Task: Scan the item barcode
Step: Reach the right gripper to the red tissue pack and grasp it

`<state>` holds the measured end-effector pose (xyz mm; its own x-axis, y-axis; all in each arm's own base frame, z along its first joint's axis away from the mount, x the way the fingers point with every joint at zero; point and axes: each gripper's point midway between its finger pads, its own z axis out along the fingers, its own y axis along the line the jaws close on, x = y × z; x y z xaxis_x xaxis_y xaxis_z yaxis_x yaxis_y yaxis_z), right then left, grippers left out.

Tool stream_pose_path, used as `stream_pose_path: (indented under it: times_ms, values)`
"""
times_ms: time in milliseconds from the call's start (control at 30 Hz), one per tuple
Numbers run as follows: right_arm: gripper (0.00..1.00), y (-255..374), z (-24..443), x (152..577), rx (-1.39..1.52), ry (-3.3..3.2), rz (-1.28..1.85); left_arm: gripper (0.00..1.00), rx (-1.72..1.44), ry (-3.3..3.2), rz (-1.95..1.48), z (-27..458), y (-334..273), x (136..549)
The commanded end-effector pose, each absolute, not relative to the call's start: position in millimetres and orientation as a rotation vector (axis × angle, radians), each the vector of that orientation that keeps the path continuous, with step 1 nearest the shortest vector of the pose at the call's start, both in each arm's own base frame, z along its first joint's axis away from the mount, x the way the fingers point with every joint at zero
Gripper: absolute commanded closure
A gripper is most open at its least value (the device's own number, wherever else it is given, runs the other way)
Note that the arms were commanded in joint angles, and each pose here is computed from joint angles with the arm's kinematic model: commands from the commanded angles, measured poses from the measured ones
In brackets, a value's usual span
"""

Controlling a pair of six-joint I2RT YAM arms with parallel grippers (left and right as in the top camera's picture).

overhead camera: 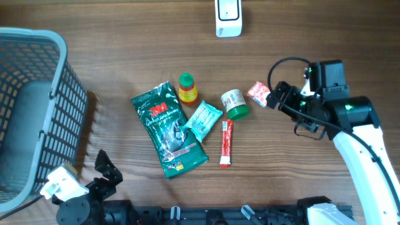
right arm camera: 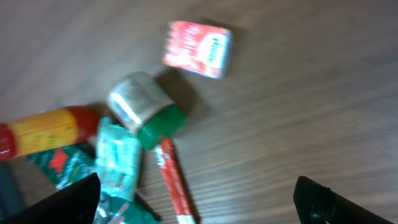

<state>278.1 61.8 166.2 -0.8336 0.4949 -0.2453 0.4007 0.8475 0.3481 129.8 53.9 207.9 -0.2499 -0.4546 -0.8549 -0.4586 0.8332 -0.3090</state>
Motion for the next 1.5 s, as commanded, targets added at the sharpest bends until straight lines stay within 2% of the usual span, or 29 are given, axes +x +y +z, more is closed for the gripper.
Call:
stream_pose_path:
  times_ms: [0,100,167,267,433,533,633,667,767,867,900,1000,1133,1300,1433,1467]
  values:
    - [0.0,42,154,271,0.786,2.692,0.248,0.0,-0.685,1.871,-0.013,209,52,130]
    - [0.0,57,151,277,0.724,2.712,0.36,0.0,-0.685,1.871,-0.013,209,52,130]
    - [0.0,75,157,291,0.468,2.7,0.444,0.0,-0.685,1.871,-0.013,209,52,130]
    - [0.0,91,156,306,0.297,2.674,0.449,0.0,-0.685,1.871,-0.013,209,52,130]
    - [0.0,121,119,319,0.133,2.758,0.46,0.0,-0.685,1.871,-0.013,209,52,130]
    - [0.0,139,91,315,0.293,2.867,0.606,0.0,-0.685,1.871,-0.013,209,52,130]
    - [0.0,146,70,309,0.789,2.934,0.724,0.0,-0.685,1.871,-0.013,209,52,130]
    - [0.0,151,69,311,0.873,2.924,0.773,0.0,-0.685,1.871,-0.013,209,52,130]
    - [0.0,158,76,322,0.882,2.868,0.836,0.0,-0.685,1.871,-0.013,209,52,130]
    - [0.0,160,82,339,0.456,2.82,0.819,0.0,-0.685,1.871,-0.013,209,52,130]
    - [0.0,154,78,338,0.401,2.828,0.749,0.0,-0.685,1.871,-0.013,209,52,130]
    - [0.0,127,67,336,0.62,2.837,0.549,0.0,-0.685,1.871,-0.013,209,52,130]
    - [0.0,113,69,345,0.855,2.763,0.525,0.0,-0.685,1.871,-0.013,209,52,130]
    - [0.0,80,73,371,0.845,2.627,0.334,0.0,-0.685,1.871,-0.013,209,52,130]
    - [0.19,59,64,374,0.917,2.614,0.276,0.0,-0.685,1.871,-0.013,209,52,130]
    - [0.21,56,60,374,0.932,2.619,0.272,0.0,-0.685,1.871,-0.013,209,52,130]
